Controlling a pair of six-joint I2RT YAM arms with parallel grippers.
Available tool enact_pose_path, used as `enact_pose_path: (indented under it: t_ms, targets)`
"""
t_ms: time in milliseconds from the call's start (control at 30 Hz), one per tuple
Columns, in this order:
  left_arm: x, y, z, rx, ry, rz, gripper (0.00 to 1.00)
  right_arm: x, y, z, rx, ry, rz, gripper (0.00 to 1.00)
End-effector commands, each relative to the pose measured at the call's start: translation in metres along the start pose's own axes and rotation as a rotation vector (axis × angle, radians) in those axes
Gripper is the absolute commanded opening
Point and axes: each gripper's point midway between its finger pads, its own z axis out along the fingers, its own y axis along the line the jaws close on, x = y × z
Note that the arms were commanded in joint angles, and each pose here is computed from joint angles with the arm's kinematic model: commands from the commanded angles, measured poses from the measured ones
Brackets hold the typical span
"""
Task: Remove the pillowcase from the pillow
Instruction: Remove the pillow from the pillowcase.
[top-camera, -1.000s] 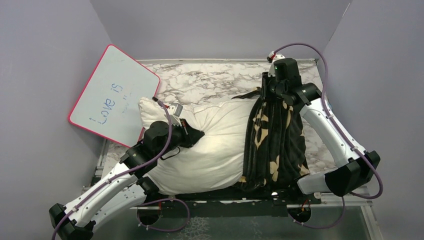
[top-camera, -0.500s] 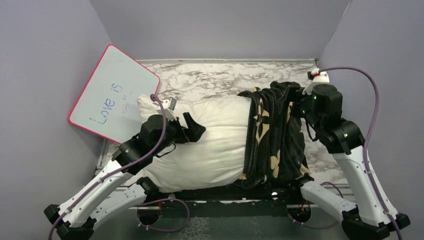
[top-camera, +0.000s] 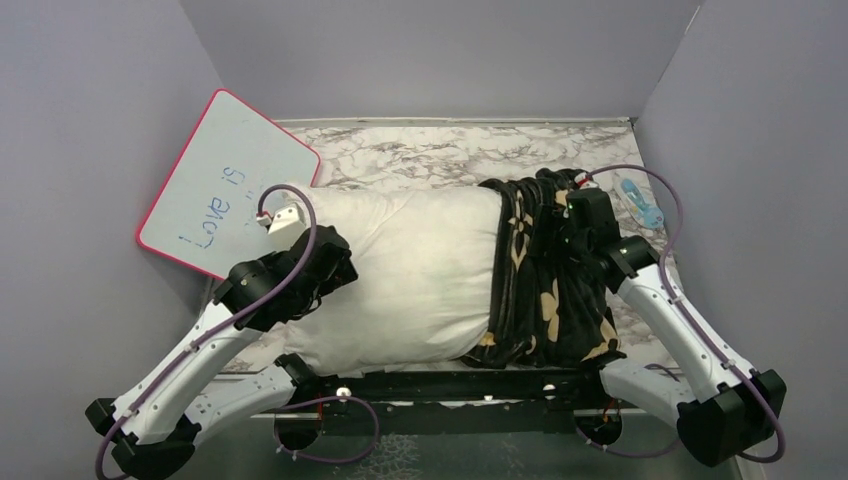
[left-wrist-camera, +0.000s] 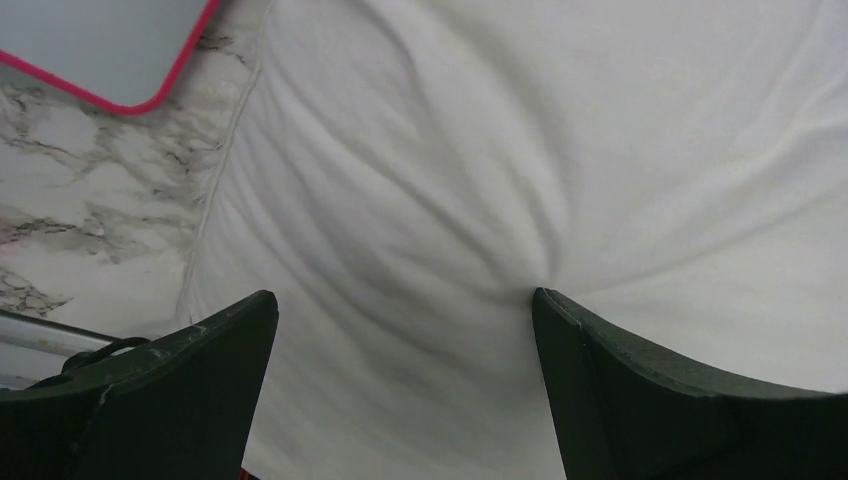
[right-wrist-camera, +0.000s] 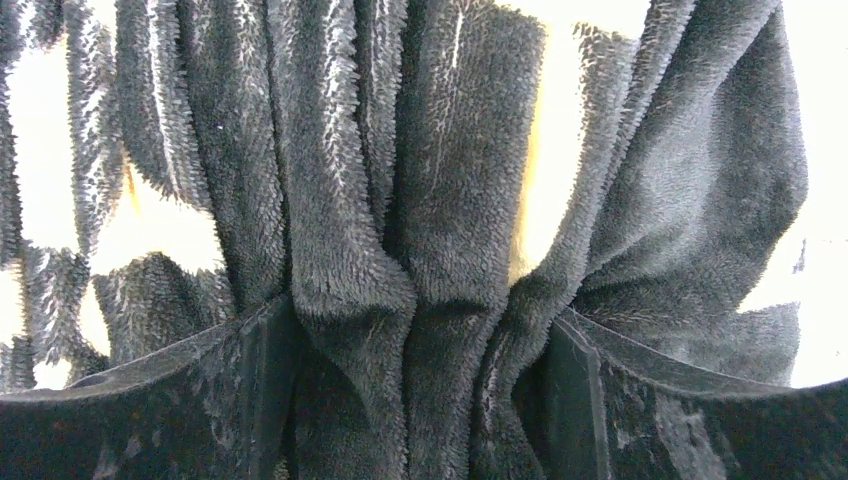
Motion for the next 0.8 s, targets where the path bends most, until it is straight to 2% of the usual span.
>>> enact_pose_path:
  t_ms: [0,133,233,300,333,400,433,467,500,533,667,767]
  targets:
    - [0.007,0.036,-0.005,-0.127,0.003,-0.003,0.99,0.032,-0.014,0.017,0.072,0.129,-0.023,0.85]
    - [0.027,0.023,0.008,-0.04,0.05,-0.003,0.99,0.021,-0.016,0.03,0.107,0.114,-0.048,0.86]
    - [0.062,-0.035,0.027,0.255,0.167,0.13,0.99,0.024,-0.008,0.043,0.069,0.138,-0.053,0.88]
    - [0.082,-0.064,0.04,0.357,0.247,0.179,0.97,0.03,-0.002,0.05,0.036,0.174,-0.049,0.88]
    - [0.088,-0.073,0.046,0.374,0.275,0.201,0.9,0.032,0.0,0.051,0.025,0.19,-0.049,0.88]
    - [0.085,-0.093,0.057,0.405,0.273,0.241,0.65,0.036,0.001,0.052,0.017,0.205,-0.046,0.88]
    - [0.078,-0.104,0.06,0.419,0.256,0.263,0.49,0.036,-0.001,0.051,0.022,0.2,-0.043,0.88]
    - [0.067,-0.114,0.062,0.426,0.228,0.286,0.23,0.036,-0.003,0.049,0.03,0.19,-0.038,0.88]
    - [0.049,-0.126,0.062,0.43,0.187,0.306,0.06,0.036,-0.005,0.047,0.035,0.18,-0.032,0.88]
    - [0.03,-0.136,0.062,0.427,0.144,0.329,0.0,0.035,-0.006,0.045,0.036,0.169,-0.024,0.88]
    - [-0.061,-0.162,0.068,0.355,-0.016,0.419,0.0,0.043,0.006,0.037,-0.049,0.175,0.009,0.88]
    - [-0.143,-0.163,0.071,0.286,-0.132,0.457,0.0,0.052,0.019,0.034,-0.128,0.209,0.045,0.88]
